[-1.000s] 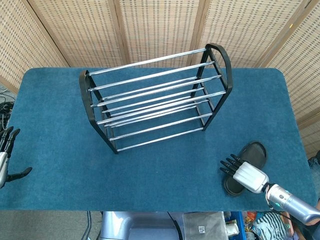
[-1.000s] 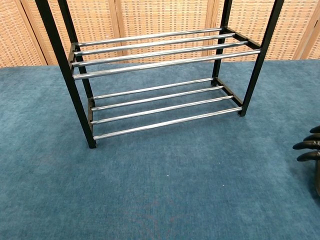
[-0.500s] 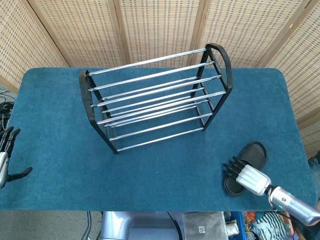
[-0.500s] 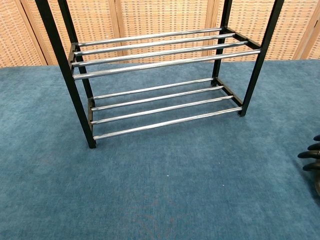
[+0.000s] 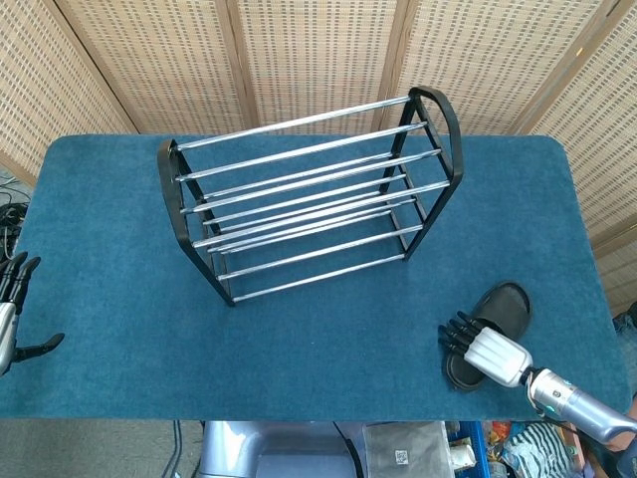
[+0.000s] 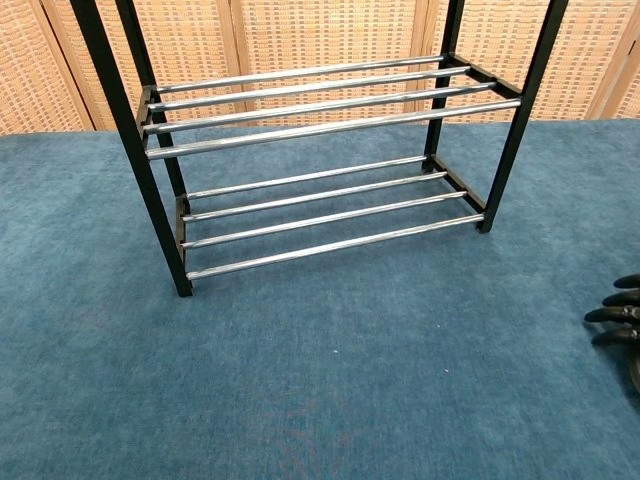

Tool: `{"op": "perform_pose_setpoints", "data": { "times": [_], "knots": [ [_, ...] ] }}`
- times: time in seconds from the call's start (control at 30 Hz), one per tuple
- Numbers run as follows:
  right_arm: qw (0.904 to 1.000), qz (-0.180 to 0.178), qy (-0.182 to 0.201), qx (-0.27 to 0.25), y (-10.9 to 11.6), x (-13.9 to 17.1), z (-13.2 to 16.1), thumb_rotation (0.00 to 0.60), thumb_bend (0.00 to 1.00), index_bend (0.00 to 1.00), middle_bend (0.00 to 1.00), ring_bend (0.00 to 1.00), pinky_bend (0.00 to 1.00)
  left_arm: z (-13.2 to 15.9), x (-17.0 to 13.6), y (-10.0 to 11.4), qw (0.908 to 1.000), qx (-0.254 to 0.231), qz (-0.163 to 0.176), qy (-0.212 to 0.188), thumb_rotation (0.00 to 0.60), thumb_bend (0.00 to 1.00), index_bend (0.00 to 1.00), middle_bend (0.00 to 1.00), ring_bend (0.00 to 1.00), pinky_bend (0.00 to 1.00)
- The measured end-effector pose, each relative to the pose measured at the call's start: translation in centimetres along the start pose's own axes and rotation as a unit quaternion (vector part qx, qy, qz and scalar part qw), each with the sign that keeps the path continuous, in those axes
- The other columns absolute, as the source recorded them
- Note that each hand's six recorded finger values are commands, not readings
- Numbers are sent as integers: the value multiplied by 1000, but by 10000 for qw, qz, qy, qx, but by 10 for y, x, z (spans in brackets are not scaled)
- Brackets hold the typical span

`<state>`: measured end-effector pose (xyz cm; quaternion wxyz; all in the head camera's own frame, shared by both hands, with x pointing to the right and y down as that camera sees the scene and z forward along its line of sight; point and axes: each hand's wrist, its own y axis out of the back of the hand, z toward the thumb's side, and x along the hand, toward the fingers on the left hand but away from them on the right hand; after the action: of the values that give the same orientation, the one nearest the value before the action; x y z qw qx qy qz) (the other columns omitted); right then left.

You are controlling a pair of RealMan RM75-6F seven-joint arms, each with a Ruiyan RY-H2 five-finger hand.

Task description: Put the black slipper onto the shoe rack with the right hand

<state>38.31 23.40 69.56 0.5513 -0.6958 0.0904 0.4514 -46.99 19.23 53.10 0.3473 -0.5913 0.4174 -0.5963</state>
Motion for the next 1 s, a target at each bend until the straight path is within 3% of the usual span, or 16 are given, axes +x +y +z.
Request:
{"op": "perform_pose_setpoints", "data": {
  "times": [0.1, 0.17, 0.27, 0.47, 0.67, 1.0],
  "knots": [
    [9999, -124, 62, -16, 2, -1, 2, 600, 358, 530, 486, 344, 337, 0, 0, -1, 10000, 2, -15, 0, 600, 125, 0, 0, 0, 0],
    [9997, -212, 125, -37, 4, 0, 4, 600, 515, 586, 537, 393, 388, 1, 0, -1, 10000, 7, -22, -7, 600, 125, 0, 0, 0, 0],
    [9990, -367, 268, -36, 6, 0, 8, 600, 640, 595, 547, 404, 395, 1, 0, -1, 10000, 6, -26, -4, 600, 125, 0, 0, 0, 0],
    [9968, -654, 437, 114, 13, 4, 14, 600, 652, 596, 550, 405, 395, 1, 1, -2, 10000, -3, -40, -11, 600, 124, 0, 0, 0, 0],
    [9910, -979, 629, 666, 26, 8, 19, 600, 653, 596, 542, 406, 395, 0, 1, -1, 10000, -12, -35, -6, 600, 125, 0, 0, 0, 0],
    [9638, -1634, 1131, 1778, 63, 10, 31, 600, 653, 596, 534, 405, 395, 1, 1, -1, 10000, -14, -46, -7, 600, 125, 0, 0, 0, 0]
  ]
}}
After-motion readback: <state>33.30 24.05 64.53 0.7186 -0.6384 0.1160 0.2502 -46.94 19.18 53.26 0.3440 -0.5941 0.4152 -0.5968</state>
